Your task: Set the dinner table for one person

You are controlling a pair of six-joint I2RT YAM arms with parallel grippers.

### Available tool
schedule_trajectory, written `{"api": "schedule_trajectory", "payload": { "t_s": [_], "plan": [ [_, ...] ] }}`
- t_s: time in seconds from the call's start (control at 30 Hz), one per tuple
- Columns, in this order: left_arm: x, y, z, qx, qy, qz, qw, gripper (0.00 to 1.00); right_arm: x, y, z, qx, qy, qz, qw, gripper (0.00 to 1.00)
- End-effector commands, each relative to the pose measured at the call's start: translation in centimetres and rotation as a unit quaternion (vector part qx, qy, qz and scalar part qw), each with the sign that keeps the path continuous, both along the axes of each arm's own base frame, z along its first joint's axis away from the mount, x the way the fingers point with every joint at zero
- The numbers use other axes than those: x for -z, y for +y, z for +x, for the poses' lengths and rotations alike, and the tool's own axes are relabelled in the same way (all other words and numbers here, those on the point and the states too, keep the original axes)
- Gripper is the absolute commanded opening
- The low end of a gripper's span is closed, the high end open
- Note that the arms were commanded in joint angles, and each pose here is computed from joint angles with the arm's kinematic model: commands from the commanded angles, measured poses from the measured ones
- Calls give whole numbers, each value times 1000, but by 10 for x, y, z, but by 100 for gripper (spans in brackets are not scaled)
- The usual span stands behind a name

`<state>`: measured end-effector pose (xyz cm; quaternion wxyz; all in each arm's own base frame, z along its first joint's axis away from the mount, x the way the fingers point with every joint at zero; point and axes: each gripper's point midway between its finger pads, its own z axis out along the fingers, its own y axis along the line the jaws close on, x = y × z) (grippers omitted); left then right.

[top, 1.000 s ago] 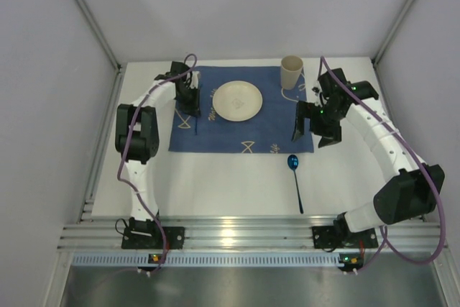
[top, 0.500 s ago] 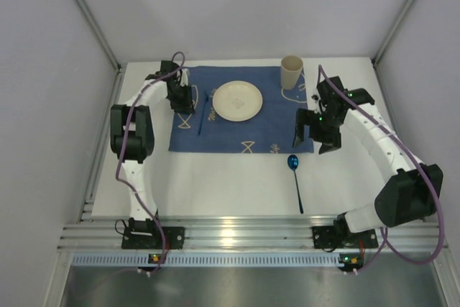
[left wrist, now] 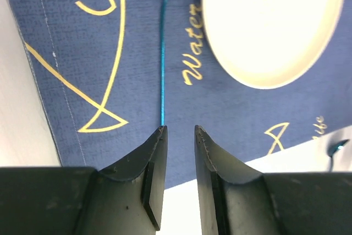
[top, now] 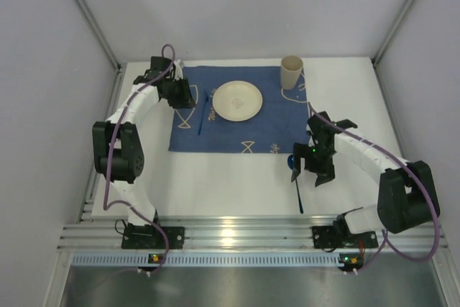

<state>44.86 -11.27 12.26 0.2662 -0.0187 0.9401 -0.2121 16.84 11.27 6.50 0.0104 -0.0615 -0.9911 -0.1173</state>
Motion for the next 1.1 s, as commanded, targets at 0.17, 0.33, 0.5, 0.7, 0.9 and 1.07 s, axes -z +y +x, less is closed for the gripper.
{"api": "schedule_trajectory", "payload": {
  "t_s": [0.17, 0.33, 0.5, 0.7, 0.9, 1.07],
  "plan": [
    [-55, -15, -14, 4, -53, -42, 998, 30, 19, 18, 39, -9, -81, -44, 996, 70],
    [-64, -16, -28, 8, -59, -42, 997, 30, 43, 9, 61, 17, -111, -100, 989, 33],
    [-71, -8, -45, 9, -58, -21, 998, 29, 67, 20, 65, 4, -106, -117, 988, 29],
    [-72, -4, -56, 7, -54, -13, 998, 29, 82, 34, 61, -21, -101, -129, 986, 29],
    [-72, -6, -59, 6, -50, -20, 999, 28, 93, 31, 56, -23, -99, -137, 985, 15],
    [-71, -8, -59, 8, -46, -26, 999, 28, 104, 33, 54, -29, -90, -136, 986, 0]
  ]
}}
